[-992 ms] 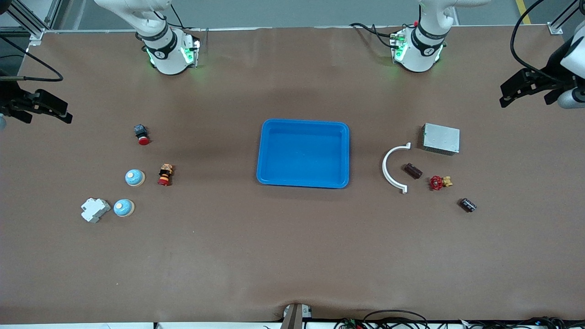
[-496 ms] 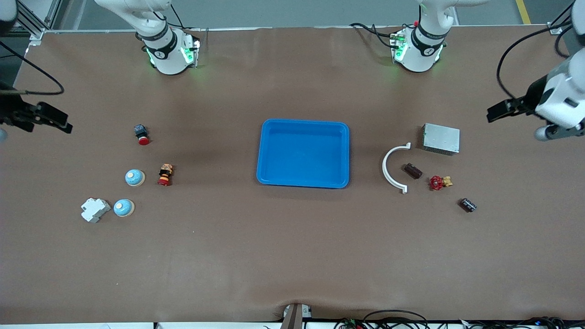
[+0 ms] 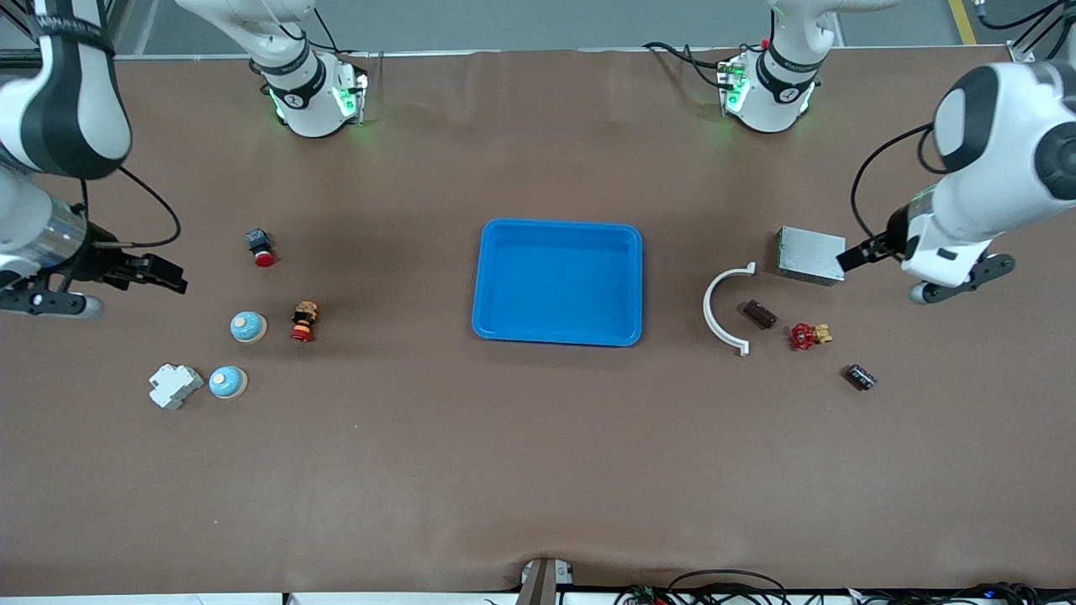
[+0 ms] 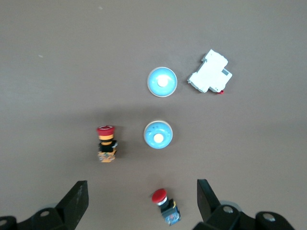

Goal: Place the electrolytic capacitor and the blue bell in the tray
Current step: 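Reach the right gripper to a bell while the left gripper reaches a capacitor, then grasp the blue bell with the right gripper while the left gripper grasps the capacitor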

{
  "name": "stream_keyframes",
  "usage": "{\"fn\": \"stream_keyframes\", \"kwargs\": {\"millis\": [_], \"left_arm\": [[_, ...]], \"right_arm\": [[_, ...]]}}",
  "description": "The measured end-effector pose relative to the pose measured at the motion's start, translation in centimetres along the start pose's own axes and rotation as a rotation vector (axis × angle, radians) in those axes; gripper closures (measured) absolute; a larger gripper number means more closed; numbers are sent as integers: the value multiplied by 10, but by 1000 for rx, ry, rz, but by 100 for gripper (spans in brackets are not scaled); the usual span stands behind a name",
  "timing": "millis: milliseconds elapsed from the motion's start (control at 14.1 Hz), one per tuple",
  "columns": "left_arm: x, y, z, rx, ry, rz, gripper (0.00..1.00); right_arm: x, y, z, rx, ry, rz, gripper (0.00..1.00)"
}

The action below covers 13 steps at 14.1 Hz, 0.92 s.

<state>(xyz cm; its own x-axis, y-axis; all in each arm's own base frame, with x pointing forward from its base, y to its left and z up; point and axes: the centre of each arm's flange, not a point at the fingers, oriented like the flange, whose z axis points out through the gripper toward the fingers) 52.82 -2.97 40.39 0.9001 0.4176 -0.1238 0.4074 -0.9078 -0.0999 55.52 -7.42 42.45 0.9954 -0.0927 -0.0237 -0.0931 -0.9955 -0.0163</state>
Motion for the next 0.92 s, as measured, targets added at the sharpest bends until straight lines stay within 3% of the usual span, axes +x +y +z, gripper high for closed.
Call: {"fn": "stream_keyframes", "kwargs": {"millis": [142, 708, 850, 921], "left_arm": [[-7, 12, 39, -18, 30, -52, 0], [-2, 29, 133, -98, 94, -334, 3], [1, 40, 158, -121, 98, -419, 16], [-1, 49, 171, -130, 94, -453, 17]], "right_arm": [[-2, 11, 39, 1, -16, 12, 0], [-10, 15, 162, -3, 28, 19, 0], [-8, 16, 186, -5, 45, 20, 0], [-7, 16, 198, -5, 52, 20, 0]]}}
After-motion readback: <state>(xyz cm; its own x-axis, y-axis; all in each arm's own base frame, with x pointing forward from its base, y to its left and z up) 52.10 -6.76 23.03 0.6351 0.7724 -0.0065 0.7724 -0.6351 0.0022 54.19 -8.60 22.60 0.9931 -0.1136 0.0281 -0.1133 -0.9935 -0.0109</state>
